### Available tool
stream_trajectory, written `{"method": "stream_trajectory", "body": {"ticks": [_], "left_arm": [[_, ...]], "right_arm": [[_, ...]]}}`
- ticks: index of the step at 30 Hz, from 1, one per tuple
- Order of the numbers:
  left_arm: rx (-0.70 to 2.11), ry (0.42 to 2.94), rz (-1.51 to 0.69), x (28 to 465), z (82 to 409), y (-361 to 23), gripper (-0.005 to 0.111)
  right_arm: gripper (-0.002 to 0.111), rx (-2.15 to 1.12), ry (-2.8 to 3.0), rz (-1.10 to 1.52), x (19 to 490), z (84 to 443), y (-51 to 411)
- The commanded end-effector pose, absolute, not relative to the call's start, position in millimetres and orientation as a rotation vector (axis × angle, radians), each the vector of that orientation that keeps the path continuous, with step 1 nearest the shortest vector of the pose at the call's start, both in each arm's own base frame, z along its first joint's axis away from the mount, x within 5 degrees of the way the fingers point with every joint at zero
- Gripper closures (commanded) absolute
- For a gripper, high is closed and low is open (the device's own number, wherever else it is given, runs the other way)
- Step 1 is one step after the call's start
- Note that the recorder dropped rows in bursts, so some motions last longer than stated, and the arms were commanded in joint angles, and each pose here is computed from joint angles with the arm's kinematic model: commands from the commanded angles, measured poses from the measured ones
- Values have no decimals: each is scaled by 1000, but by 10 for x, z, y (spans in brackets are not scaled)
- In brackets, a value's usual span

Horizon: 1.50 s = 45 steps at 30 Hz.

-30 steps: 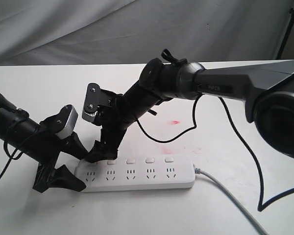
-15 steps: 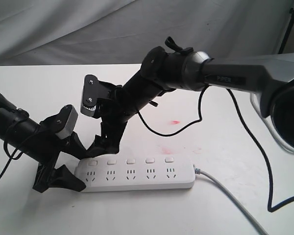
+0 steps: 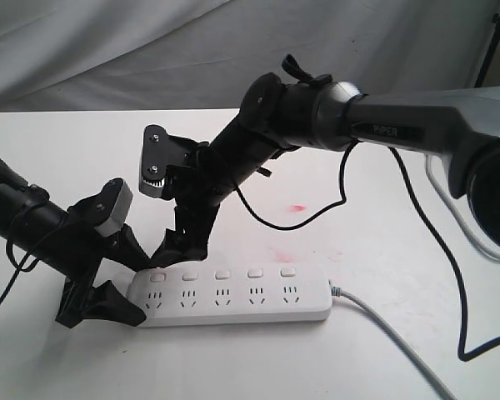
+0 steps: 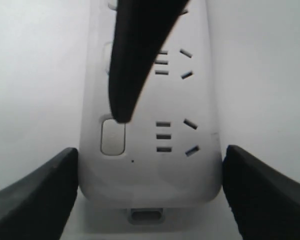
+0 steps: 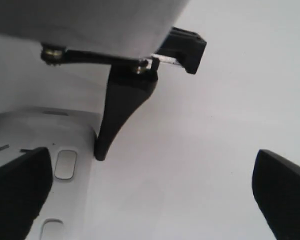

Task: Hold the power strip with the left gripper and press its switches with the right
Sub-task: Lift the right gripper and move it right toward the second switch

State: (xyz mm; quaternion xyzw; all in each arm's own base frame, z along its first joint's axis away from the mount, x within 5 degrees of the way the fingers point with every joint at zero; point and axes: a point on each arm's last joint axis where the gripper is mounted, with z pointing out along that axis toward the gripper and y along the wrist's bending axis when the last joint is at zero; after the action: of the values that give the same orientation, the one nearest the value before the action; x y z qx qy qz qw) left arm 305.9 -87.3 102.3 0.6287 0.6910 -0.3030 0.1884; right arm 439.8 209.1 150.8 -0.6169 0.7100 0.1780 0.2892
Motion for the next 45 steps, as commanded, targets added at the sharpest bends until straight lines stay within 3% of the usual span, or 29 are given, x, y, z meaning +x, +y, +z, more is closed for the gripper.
{"method": "stream_trajectory", "body": {"ticks": [1,13,29,45], "left_arm": [[1805,1930,-853,3045,1008,-884,56],[1805,1930,-853,3045,1008,-884,56],[1805,1930,-853,3045,1008,-884,56],[1805,1930,-853,3045,1008,-884,56]], "right_arm": [[3,-1658,1921,478,4383,1526,2041],[3,-1594,1973,526,4459,1617,1723],[3,-1603,1961,531,4445,1639,1745],[3,-1585,1999,565,4321,1317,1717]]}}
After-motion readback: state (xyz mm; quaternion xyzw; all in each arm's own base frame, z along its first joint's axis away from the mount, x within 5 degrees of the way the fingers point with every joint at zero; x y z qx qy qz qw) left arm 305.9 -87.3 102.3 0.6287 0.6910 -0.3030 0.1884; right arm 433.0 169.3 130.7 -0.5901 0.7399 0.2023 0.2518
